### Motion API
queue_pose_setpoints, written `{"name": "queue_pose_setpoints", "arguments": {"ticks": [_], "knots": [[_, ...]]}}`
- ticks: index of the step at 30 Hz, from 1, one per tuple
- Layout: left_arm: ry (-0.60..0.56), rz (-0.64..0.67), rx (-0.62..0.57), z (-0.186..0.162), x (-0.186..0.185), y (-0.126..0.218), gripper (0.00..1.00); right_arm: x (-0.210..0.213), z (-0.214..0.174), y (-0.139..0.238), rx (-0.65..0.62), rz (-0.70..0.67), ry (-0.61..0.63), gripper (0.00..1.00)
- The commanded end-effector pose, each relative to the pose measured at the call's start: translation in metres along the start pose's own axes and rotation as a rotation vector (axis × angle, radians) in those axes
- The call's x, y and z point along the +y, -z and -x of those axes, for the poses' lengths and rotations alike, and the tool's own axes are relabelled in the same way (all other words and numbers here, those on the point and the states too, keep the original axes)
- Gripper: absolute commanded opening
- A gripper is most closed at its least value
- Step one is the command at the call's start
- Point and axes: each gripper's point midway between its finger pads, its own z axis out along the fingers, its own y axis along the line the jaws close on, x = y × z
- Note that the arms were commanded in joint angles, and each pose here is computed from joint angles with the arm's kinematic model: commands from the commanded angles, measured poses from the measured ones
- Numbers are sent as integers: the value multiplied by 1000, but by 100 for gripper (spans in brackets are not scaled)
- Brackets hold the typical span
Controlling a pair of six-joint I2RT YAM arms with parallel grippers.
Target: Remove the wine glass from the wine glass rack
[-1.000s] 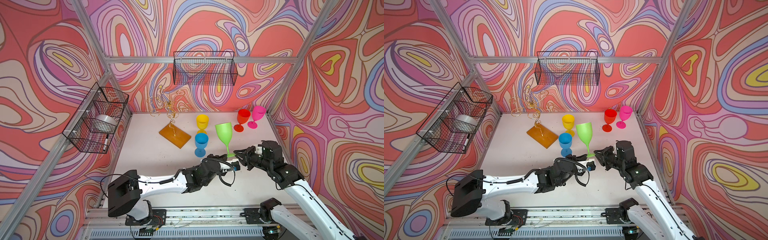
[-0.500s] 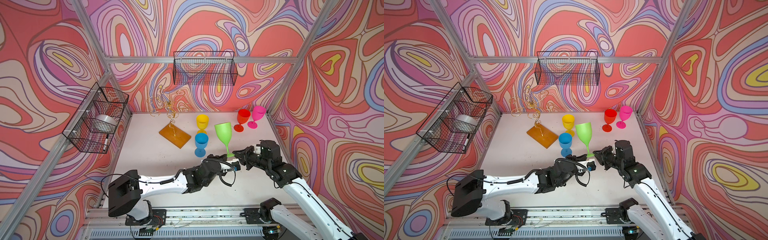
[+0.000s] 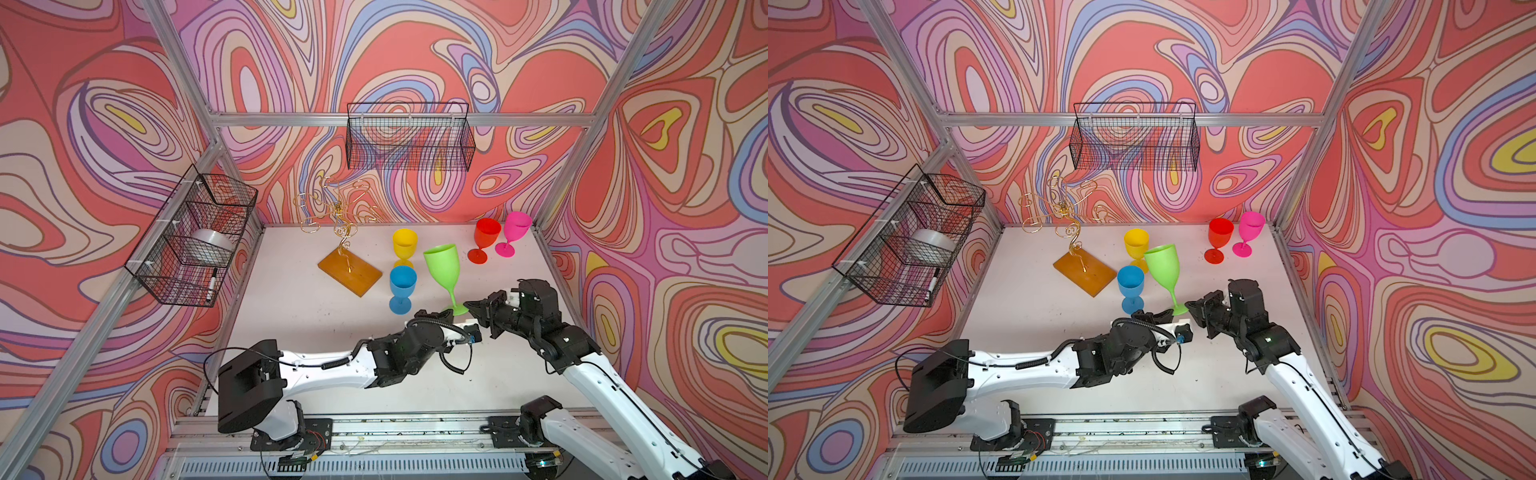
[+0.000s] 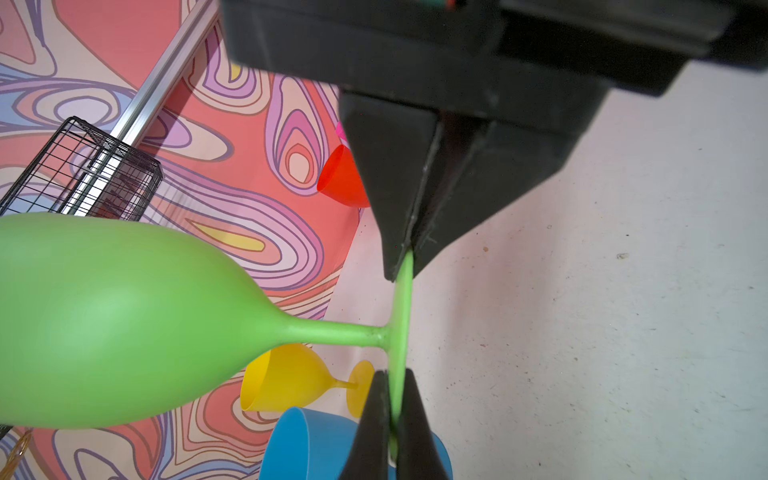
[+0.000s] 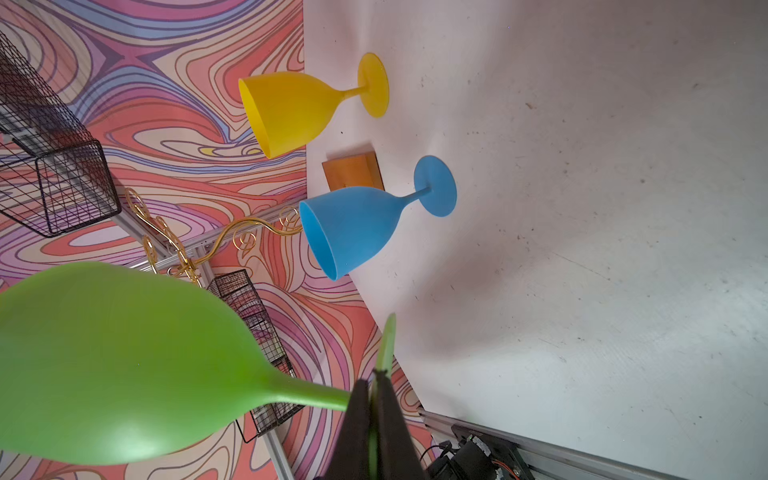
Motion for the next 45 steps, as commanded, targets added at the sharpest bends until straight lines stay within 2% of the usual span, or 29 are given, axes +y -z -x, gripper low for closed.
{"name": "queue_pose_setpoints", "arguments": {"ticks": [1,8,12,16,23,28,32,38,45], "knots": [[19,30,-60,24,8,1,15,4,1,-1,-12,22,40,0],[22,51,-46,28,22,7,57,6,7,-3,-43,54,31,0],[27,64,-43,29,29,11,76,13,11,-4,-62,107,22,0],[32,40,-3,26,38,21,86,18,17,-1,-101,153,33,0],[221,-97,35,17,57,65,90,26,31,1,-190,206,114,0],[339,-212,70,19,71,92,83,33,39,-3,-235,255,217,0],[438,-310,93,24,82,99,79,38,41,-3,-262,280,328,0],[496,-435,47,51,99,109,75,44,45,11,-345,298,479,0],[440,-540,59,67,101,105,74,53,42,16,-373,315,628,0]]}}
